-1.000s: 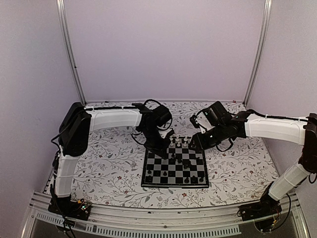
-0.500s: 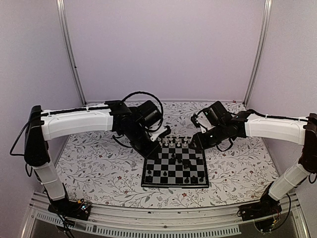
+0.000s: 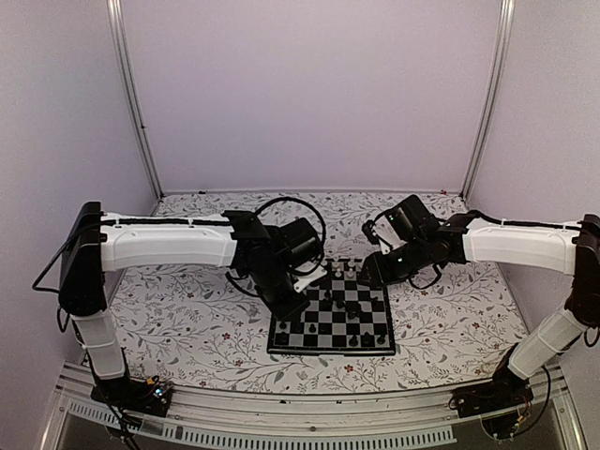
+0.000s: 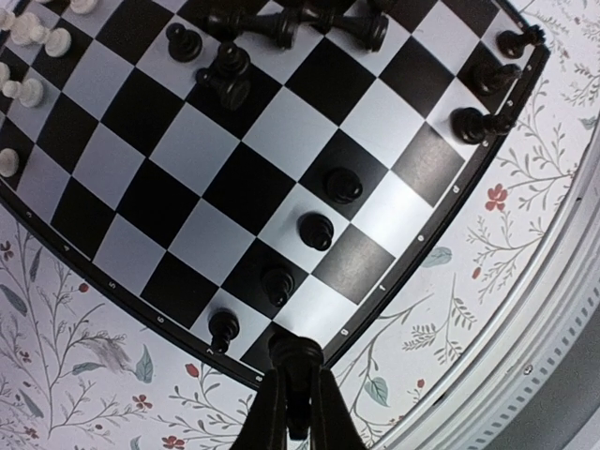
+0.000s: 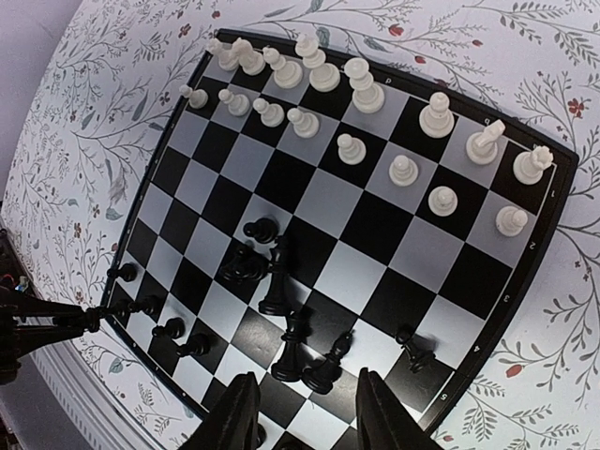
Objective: Set up the chess pieces on the board
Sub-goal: Place the chess piece on the chessboard.
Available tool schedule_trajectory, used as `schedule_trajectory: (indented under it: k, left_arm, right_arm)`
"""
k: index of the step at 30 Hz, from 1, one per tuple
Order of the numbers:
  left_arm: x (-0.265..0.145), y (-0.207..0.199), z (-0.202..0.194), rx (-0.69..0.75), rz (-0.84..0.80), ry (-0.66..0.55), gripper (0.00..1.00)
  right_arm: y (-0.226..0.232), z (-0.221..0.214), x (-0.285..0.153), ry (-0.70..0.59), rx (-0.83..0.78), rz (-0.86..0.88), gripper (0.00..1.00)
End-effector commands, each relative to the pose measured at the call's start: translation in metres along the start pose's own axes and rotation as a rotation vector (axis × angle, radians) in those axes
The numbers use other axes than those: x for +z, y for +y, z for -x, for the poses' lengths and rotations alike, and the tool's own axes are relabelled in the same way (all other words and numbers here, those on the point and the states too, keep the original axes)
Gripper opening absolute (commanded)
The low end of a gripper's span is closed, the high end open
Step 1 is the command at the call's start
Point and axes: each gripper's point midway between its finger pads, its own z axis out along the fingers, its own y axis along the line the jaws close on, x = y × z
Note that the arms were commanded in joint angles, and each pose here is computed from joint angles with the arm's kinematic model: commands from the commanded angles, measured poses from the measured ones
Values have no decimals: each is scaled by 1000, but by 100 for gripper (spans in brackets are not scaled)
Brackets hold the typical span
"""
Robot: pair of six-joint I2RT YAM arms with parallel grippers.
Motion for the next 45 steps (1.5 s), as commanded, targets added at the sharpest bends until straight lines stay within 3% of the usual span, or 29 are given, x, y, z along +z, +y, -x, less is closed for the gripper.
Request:
schedule_trajectory:
  k: [1, 28, 45]
  left_arm:
    - [8, -4, 3, 42, 15, 14, 0]
    - [28, -17, -15, 79, -29, 87, 0]
    - [14, -12, -20, 35, 54, 83, 0]
  right_arm:
    - [1, 1, 2, -13, 40, 17, 38]
    - [2, -9, 7, 19, 52, 44, 38]
    - [0, -9, 4, 6, 54, 37, 38]
